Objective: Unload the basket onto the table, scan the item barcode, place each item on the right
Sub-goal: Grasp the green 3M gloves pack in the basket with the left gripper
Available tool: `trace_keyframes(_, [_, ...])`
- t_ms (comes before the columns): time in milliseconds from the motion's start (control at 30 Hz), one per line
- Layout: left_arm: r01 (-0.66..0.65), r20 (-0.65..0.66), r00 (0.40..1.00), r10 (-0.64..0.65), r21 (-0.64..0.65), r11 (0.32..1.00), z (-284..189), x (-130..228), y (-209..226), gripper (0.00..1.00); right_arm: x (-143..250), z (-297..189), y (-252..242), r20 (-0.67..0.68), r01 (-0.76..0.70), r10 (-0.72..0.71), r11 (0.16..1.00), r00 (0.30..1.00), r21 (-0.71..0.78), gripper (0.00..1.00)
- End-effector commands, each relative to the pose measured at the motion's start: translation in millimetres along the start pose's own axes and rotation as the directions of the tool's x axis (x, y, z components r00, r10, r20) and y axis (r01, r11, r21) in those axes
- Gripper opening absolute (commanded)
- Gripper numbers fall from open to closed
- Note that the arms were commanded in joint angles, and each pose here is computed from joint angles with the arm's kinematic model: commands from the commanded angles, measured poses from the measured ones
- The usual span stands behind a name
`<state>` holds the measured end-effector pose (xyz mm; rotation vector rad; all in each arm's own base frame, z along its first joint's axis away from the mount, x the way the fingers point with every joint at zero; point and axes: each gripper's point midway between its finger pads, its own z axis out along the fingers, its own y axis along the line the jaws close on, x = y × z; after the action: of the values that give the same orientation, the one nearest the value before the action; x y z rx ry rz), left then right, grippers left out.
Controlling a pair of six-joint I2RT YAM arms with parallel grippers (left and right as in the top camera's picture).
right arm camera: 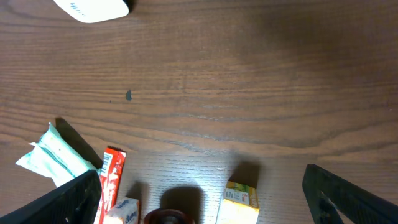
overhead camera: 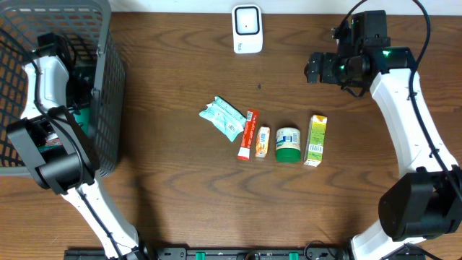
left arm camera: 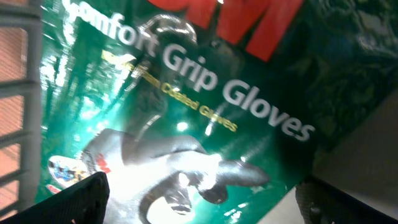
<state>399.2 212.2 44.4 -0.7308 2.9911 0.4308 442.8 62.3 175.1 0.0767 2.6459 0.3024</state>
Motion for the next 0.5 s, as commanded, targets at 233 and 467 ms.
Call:
trace_keyframes(233, [-0.022,-0.013,1.0,0.022,0.037,0.999,21.7,17.2,-8.8,0.9,-4.0,-7.6,1.3,0.02,-0.009,0.009,1.0,1.0,-0.007,0.99])
trace_keyframes(467, [-0.014,0.033,0.999,0.013,0.035,0.999,46.7,13.5,1.1,0.56,-3.9,-7.6,1.3,0.019,-0.009,0.009,1.0,1.0,-0.007,0.99])
